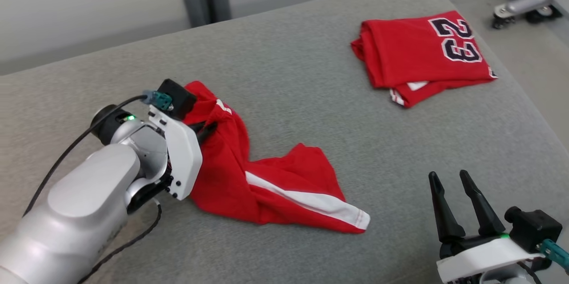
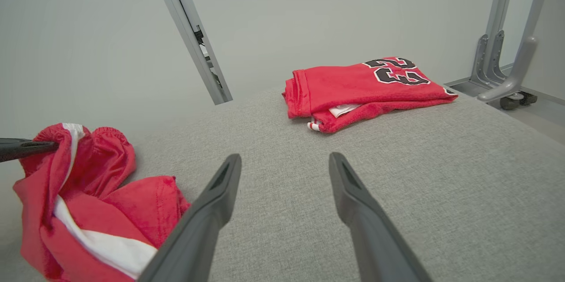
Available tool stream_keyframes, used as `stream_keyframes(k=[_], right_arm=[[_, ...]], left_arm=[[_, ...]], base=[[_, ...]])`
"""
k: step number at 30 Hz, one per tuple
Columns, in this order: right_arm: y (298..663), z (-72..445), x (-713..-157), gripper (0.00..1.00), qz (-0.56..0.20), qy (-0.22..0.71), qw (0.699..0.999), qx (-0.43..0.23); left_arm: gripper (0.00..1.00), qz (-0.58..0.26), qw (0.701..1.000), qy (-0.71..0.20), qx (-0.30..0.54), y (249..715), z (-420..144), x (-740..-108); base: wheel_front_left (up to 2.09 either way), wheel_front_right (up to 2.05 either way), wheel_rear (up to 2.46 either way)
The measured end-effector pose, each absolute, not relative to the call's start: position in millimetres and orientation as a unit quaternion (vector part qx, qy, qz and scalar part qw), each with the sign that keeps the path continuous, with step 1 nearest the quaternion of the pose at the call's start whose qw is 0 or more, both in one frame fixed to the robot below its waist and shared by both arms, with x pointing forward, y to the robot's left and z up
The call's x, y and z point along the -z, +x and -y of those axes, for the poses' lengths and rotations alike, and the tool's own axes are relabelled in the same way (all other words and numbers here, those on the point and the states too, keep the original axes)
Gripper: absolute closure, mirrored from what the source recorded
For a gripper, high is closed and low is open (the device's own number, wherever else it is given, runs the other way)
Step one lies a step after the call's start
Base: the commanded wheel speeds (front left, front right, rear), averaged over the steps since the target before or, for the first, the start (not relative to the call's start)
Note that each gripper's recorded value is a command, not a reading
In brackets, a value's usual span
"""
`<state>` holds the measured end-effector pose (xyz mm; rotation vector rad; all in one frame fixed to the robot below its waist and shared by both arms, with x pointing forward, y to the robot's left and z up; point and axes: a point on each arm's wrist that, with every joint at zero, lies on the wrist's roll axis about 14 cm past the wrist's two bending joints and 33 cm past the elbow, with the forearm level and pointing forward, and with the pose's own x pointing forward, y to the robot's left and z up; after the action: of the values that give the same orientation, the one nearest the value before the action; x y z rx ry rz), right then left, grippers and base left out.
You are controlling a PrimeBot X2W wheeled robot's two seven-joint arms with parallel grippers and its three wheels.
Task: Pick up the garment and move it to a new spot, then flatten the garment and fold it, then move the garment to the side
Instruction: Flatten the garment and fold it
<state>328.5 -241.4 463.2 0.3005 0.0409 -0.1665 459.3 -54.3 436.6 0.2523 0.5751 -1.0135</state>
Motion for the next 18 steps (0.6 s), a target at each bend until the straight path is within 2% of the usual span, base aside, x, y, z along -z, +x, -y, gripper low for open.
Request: stream_keyframes(k=[5, 9, 18], right_arm=[[337.9, 226.3, -463.5, 0.0, -0.02, 0.151, 0.987, 0.053], [352.5, 206.4, -465.6, 0.0, -0.019, 0.148, 0.989, 0.015], [369.6, 175.4, -463.8, 0.0, -0.027, 0.14, 0.989, -0.044]], left_arm=[[1.0, -0.229, 0.865, 0.065, 0.441, 450.0, 25.8, -446.4], [1.0, -0.205, 0.901, 0.023, 0.381, 432.7, -15.6, -441.4], [1.0, -0.209, 0.936, -0.05, 0.277, 386.3, -67.9, -412.0]], base=[[0.0, 0.0, 0.0], [0.0, 0.0, 0.0], [0.0, 0.0, 0.0]])
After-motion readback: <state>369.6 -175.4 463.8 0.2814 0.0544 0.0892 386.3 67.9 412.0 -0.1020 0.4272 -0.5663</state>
